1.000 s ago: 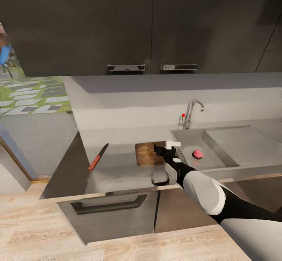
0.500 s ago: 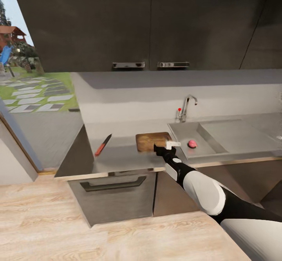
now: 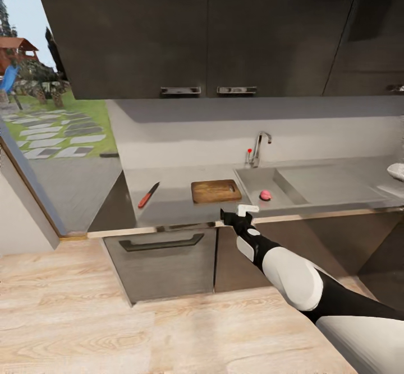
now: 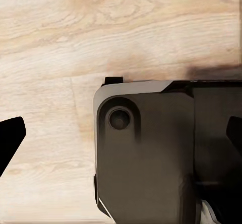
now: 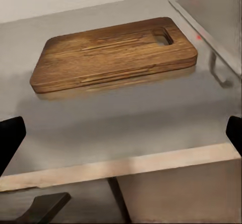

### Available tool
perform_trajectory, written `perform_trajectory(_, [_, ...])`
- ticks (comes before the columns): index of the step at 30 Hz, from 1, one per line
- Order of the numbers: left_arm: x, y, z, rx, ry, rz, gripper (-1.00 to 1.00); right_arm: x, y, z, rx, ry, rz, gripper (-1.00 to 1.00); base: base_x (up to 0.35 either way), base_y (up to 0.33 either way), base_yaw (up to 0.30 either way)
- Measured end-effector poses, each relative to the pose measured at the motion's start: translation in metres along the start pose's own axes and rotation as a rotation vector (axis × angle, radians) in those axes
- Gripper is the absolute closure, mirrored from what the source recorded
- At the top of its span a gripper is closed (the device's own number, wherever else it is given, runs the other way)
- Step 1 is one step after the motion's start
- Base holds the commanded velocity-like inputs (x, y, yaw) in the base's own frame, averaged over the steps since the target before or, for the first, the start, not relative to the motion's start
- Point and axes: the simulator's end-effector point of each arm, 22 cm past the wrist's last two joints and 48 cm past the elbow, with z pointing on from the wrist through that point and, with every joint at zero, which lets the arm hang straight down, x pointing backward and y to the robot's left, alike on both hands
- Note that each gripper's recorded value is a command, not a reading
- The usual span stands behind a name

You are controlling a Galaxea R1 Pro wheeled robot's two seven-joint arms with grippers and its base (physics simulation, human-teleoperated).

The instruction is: In the kitchen, take the Vidalia onion out of the sink, dice it on the chopping board with the paring knife, put the diced onion into the bowl on the countertop, then place both the paring knife and the chopping board into the sink.

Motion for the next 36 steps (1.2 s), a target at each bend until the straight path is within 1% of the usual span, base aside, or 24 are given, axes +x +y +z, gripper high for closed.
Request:
perform_trajectory(7, [0.0, 0.0, 0.0, 0.0, 0.0, 0.0, -1.0, 0.002, 0.0, 0.0, -0.001, 0.003, 0.0, -1.0, -0.276, -0.183, 0.0])
perform_trajectory(10, [0.0, 0.0, 0.0, 0.0, 0.0, 0.0, -1.0, 0.011, -0.001, -0.003, 0.0, 0.015, 0.001, -1.0, -0.244, -0.173, 0.0])
perform_trajectory(16, [0.0, 0.0, 0.0, -0.001, -0.002, -0.001, -1.0, 0.067, -0.005, -0.018, 0.002, 0.089, 0.007, -1.0, -0.083, -0.063, 0.0])
perform_trajectory(18, [-0.001, 0.0, 0.0, -0.001, -0.002, -0.001, -1.0, 0.102, -0.008, -0.031, 0.005, 0.126, 0.007, -1.0, -0.013, -0.01, 0.0])
perform_trajectory(22, [0.0, 0.0, 0.0, 0.0, -0.002, -0.001, -1.0, 0.137, -0.011, -0.047, 0.002, 0.144, -0.008, -1.0, -0.004, -0.003, 0.0])
perform_trajectory(23, [-0.001, 0.0, 0.0, -0.001, -0.002, -0.001, -1.0, 0.167, -0.012, -0.064, -0.004, 0.163, -0.027, -1.0, 0.0, 0.0, 0.0])
perform_trajectory(24, [-0.001, 0.0, 0.0, -0.001, -0.002, -0.001, -1.0, 0.189, -0.013, -0.075, -0.003, 0.186, -0.029, -1.0, 0.0, 0.0, 0.0])
perform_trajectory(25, [0.0, 0.0, 0.0, -0.001, -0.002, -0.001, -1.0, 0.195, -0.014, -0.079, -0.005, 0.189, -0.031, -1.0, 0.0, 0.0, 0.0])
perform_trajectory(28, [-0.001, 0.0, 0.0, -0.001, -0.002, -0.001, -1.0, 0.228, -0.016, -0.102, -0.004, 0.205, -0.031, -1.0, 0.0, 0.0, 0.0])
perform_trajectory(29, [0.0, 0.0, 0.0, -0.001, -0.001, -0.001, -1.0, 0.242, -0.02, -0.112, 0.001, 0.211, -0.033, -1.0, 0.0, 0.0, 0.0])
perform_trajectory(32, [0.0, 0.0, 0.0, -0.001, -0.001, -0.001, -1.0, 0.265, -0.032, -0.13, 0.01, 0.223, -0.044, -1.0, 0.0, 0.0, 0.0])
perform_trajectory(33, [0.0, 0.0, 0.0, -0.001, -0.002, -0.001, -1.0, 0.278, -0.039, -0.142, 0.013, 0.228, -0.054, -1.0, 0.0, 0.0, 0.0])
perform_trajectory(34, [0.0, 0.0, 0.0, -0.001, -0.002, -0.001, -1.0, 0.299, -0.051, -0.169, -0.002, 0.205, -0.099, -1.0, 0.0, 0.0, 0.0])
perform_trajectory(35, [0.0, 0.0, 0.0, -0.001, -0.001, -0.001, -1.0, 0.322, -0.053, -0.191, -0.009, 0.233, -0.109, -1.0, 0.0, 0.0, 0.0])
perform_trajectory(36, [0.0, 0.0, 0.0, -0.001, -0.001, -0.001, -1.0, 0.325, -0.055, -0.195, -0.012, 0.227, -0.116, -1.0, 0.0, 0.0, 0.0])
